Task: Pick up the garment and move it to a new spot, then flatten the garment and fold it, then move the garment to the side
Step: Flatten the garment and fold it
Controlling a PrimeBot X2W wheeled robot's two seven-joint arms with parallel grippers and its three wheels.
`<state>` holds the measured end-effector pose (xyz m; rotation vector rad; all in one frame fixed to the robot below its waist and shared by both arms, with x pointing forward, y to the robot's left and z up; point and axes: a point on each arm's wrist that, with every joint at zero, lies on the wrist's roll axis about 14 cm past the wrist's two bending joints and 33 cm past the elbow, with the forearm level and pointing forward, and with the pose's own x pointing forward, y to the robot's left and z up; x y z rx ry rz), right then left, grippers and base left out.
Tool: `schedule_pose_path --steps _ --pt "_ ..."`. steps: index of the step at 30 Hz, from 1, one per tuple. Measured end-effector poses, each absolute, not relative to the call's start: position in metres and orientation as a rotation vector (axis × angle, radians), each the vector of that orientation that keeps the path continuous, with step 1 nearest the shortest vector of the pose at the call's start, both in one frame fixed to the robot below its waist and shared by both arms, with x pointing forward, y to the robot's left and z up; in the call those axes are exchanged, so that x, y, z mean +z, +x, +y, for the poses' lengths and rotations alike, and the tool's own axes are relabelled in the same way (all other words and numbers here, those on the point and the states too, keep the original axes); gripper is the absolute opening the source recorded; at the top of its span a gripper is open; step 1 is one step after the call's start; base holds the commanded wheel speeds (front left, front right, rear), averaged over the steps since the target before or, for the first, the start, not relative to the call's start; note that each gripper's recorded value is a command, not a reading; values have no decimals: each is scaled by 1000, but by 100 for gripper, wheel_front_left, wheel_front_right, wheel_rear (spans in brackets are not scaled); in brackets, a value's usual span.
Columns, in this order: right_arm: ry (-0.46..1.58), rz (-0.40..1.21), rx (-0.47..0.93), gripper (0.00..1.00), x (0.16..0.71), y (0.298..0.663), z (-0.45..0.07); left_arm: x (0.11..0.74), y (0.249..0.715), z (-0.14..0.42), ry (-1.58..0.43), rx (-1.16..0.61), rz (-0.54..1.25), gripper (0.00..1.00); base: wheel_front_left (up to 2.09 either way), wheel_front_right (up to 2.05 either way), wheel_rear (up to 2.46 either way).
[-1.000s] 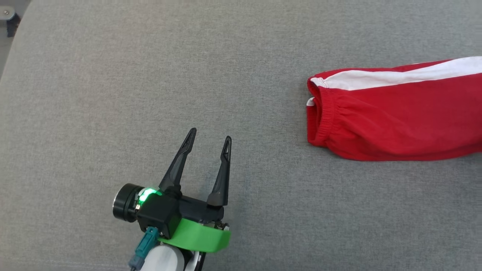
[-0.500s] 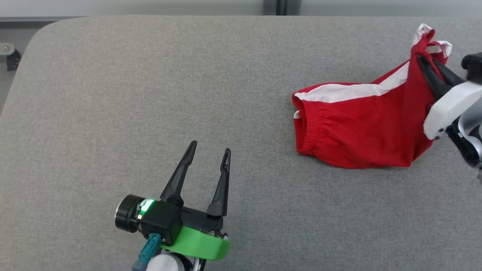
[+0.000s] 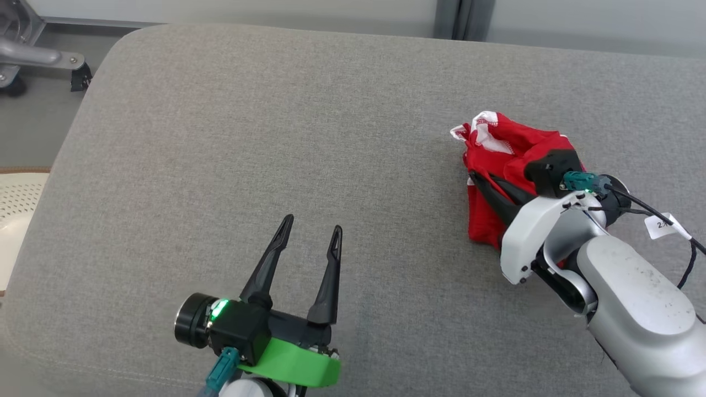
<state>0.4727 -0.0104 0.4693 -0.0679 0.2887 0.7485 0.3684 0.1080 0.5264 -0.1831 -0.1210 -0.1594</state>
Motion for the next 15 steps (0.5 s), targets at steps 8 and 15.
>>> schedule_pose_path --steps 8,15 --pt "23 127 708 100 510 477 -22 526 368 111 -186 -142 -120 100 0 0 0" --pt "49 150 485 100 512 490 -116 529 369 105 -196 -161 -128 100 0 0 0"
